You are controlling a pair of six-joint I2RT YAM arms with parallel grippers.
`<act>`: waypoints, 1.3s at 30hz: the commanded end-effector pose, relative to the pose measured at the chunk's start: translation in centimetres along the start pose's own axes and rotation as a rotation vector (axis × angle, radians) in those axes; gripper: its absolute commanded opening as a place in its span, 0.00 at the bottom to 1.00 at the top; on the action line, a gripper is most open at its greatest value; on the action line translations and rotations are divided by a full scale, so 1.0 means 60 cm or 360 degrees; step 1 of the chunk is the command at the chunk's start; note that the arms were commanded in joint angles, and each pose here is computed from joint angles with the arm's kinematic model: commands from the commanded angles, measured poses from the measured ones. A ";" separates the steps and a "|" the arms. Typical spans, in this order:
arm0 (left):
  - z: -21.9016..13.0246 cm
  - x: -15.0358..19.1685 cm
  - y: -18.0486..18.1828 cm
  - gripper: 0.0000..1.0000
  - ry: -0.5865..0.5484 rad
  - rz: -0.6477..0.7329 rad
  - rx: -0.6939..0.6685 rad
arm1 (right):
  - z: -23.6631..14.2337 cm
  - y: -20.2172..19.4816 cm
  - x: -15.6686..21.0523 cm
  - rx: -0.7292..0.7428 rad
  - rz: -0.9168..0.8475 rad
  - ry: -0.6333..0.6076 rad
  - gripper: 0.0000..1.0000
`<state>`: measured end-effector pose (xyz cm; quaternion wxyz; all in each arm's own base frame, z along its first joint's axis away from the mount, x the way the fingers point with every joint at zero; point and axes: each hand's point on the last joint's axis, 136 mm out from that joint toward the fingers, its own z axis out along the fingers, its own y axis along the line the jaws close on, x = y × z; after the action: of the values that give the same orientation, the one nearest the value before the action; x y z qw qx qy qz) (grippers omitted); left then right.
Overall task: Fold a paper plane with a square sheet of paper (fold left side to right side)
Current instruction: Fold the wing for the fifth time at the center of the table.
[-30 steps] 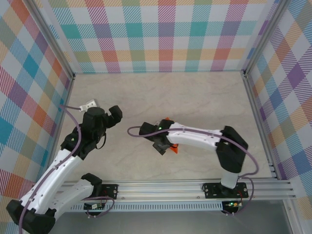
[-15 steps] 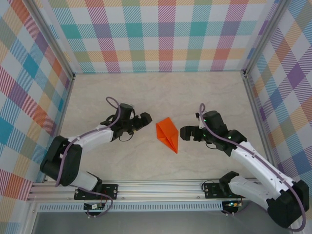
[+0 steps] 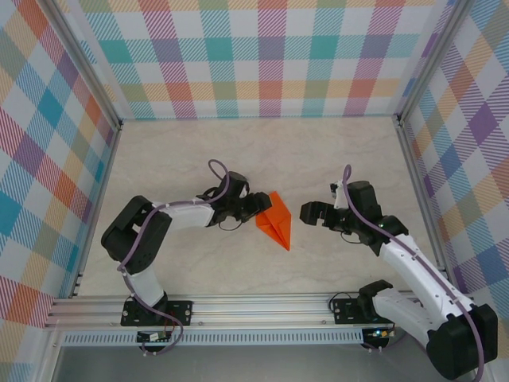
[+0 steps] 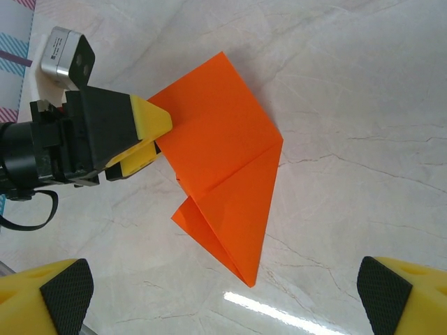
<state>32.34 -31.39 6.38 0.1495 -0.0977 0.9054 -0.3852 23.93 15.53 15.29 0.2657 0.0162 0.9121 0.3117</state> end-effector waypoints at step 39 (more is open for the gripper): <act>-0.046 0.022 -0.048 0.00 0.0129 0.0707 0.0765 | 0.217 0.011 -0.003 -0.0823 0.0010 0.0515 0.67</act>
<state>30.35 -31.92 8.33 0.1894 0.1272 0.8130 -0.5357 29.94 22.37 6.10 0.0970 -0.0665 0.8540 0.5069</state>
